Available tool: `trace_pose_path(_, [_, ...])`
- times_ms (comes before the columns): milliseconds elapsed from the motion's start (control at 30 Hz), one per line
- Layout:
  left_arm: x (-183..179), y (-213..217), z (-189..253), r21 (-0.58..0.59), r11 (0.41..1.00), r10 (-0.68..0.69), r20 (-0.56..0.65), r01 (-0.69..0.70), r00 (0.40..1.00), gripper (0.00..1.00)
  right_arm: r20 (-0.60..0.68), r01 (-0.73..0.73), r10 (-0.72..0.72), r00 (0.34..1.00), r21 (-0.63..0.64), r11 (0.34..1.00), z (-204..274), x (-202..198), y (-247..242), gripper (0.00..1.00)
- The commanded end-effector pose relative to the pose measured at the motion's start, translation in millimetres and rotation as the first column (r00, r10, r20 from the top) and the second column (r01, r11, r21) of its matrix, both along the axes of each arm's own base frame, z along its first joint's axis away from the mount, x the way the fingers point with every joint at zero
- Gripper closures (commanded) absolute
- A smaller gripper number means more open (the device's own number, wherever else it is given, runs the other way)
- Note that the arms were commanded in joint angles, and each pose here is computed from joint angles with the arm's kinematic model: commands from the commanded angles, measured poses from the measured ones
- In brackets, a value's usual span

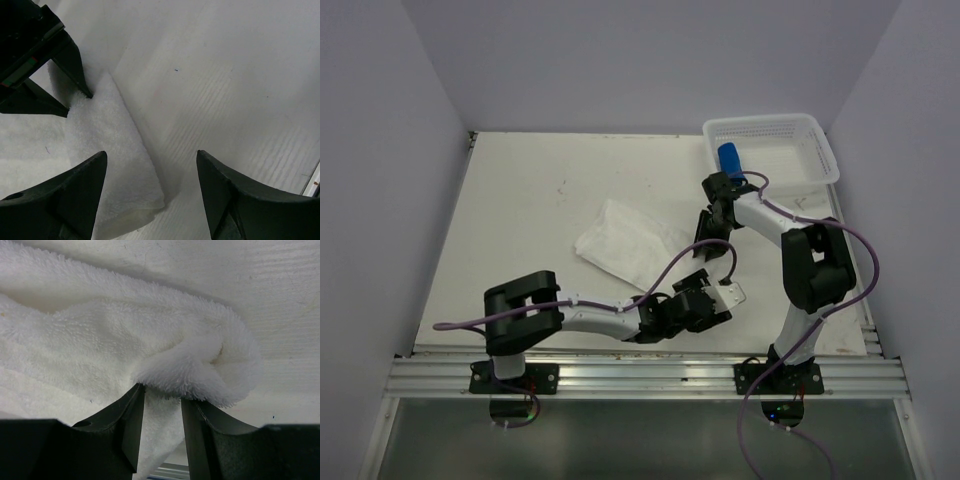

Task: Roll the towels
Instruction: Roll the towel

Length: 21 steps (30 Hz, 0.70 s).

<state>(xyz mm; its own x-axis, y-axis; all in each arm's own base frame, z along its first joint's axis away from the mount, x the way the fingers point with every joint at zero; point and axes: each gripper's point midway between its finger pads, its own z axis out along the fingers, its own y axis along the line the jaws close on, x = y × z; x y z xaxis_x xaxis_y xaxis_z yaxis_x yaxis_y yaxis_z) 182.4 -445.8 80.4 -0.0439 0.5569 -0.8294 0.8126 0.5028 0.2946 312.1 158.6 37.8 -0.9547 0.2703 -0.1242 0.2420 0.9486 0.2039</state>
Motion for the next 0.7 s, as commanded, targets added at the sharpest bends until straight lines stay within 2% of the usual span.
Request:
trace_pose_path(0, [21, 4, 6, 0.013, 0.997, 0.074, 0.054, -0.075, 0.996, 0.23, 0.024, -0.017, 0.017, 1.0, 0.007, 1.0, 1, 7, 3, 0.6])
trace_pose_path(367, [37, 22, -20, 0.057, 0.989, 0.133, 0.021, -0.134, 0.991, 0.23, 0.027, -0.024, 0.024, 0.999, 0.003, 1.0, 4, 10, 5, 0.6])
trace_pose_path(667, [34, 34, -44, 0.009, 0.987, 0.159, -0.121, -0.159, 0.98, 0.23, 0.022, -0.025, 0.025, 0.999, 0.011, 1.0, 4, 12, 6, 0.6])
